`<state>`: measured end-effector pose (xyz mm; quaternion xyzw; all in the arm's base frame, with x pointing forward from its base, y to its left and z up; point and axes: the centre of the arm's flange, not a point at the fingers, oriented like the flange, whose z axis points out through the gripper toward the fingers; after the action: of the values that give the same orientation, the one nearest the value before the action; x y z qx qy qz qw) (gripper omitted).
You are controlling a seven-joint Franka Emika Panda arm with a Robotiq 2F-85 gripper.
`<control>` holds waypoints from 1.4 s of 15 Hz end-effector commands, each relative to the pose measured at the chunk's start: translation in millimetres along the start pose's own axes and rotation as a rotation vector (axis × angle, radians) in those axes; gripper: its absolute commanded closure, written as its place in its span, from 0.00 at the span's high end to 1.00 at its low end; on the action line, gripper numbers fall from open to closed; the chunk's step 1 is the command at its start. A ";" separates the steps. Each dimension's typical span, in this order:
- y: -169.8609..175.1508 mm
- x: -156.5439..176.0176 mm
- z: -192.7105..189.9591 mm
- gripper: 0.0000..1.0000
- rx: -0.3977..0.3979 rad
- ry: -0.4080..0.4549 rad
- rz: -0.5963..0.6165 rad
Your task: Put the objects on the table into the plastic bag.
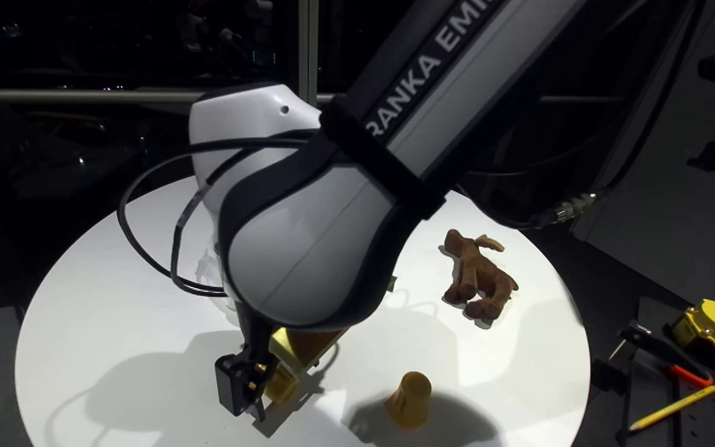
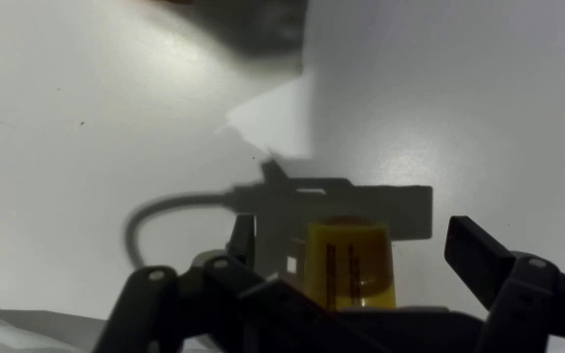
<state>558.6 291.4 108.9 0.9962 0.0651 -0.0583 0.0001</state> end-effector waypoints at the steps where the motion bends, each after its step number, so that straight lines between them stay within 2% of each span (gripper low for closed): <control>1: -6.0 14.1 1.9 1.00 -0.007 0.058 -0.038; 3: -6.8 18.8 3.9 1.00 -0.015 0.077 -0.045; 4: -6.9 20.7 4.5 0.75 -0.018 0.084 -0.049; 5: -6.8 22.0 4.7 0.73 -0.020 0.086 -0.053; 10: -5.0 26.6 7.0 0.34 -0.046 0.107 -0.056; 12: -3.2 26.9 5.6 0.22 -0.053 0.108 -0.054; 15: -4.6 25.3 -8.4 0.22 -0.064 0.109 -0.006; 17: -8.2 23.0 -34.5 0.22 -0.058 0.138 0.015; 21: -2.7 21.3 -101.2 0.22 -0.062 0.298 0.107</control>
<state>594.4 304.6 149.5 0.9982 0.0478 0.0328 0.0150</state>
